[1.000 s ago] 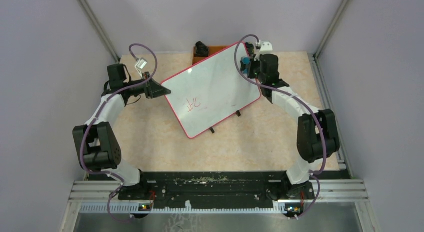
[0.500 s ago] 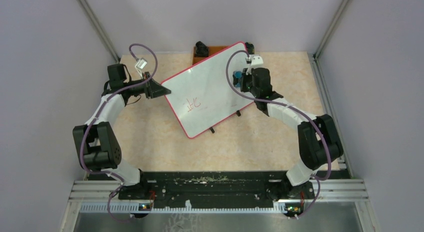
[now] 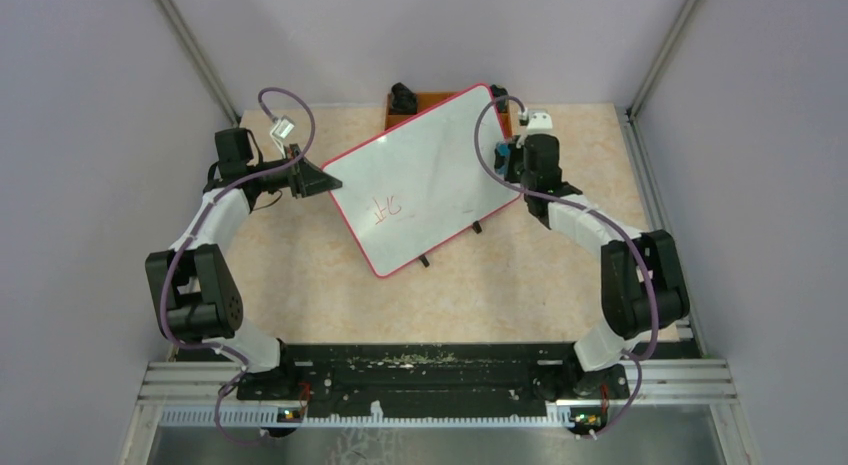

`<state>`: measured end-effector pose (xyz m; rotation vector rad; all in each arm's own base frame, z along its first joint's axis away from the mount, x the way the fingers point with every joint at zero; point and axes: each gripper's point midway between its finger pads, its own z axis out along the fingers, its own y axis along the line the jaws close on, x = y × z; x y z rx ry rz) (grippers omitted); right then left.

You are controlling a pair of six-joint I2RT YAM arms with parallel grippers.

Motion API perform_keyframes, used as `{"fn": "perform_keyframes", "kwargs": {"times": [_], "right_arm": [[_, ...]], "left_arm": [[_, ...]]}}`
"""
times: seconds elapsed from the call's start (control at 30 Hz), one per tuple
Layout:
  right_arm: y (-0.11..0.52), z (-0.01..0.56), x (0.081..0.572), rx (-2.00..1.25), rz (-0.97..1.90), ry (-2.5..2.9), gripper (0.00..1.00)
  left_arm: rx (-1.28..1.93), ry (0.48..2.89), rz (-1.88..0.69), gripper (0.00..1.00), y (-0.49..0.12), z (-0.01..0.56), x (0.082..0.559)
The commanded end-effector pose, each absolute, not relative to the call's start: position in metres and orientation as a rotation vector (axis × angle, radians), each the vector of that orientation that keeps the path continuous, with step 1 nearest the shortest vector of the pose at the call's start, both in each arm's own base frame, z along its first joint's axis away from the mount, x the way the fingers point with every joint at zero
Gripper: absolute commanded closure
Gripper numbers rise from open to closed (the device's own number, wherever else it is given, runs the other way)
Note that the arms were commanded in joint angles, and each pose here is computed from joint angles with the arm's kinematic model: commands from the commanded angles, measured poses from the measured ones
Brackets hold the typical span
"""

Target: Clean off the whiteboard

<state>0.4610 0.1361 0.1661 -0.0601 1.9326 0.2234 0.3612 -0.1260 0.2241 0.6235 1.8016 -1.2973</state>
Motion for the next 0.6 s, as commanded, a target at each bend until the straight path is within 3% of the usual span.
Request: {"fn": "perform_keyframes", "kwargs": {"times": [0.0,0.57], "right_arm": [[0.120,0.209,0.472,-0.017,0.207,1.835,1.00],[0.187,0.227,0.478,-0.184,0.381,1.777,1.00]], "left_arm": [[0.697,1.748,-1.214,1.00,-0.124,0.227,0.372],[0.698,1.748,-1.220,1.00,-0.125,0.227,0.371]]}}
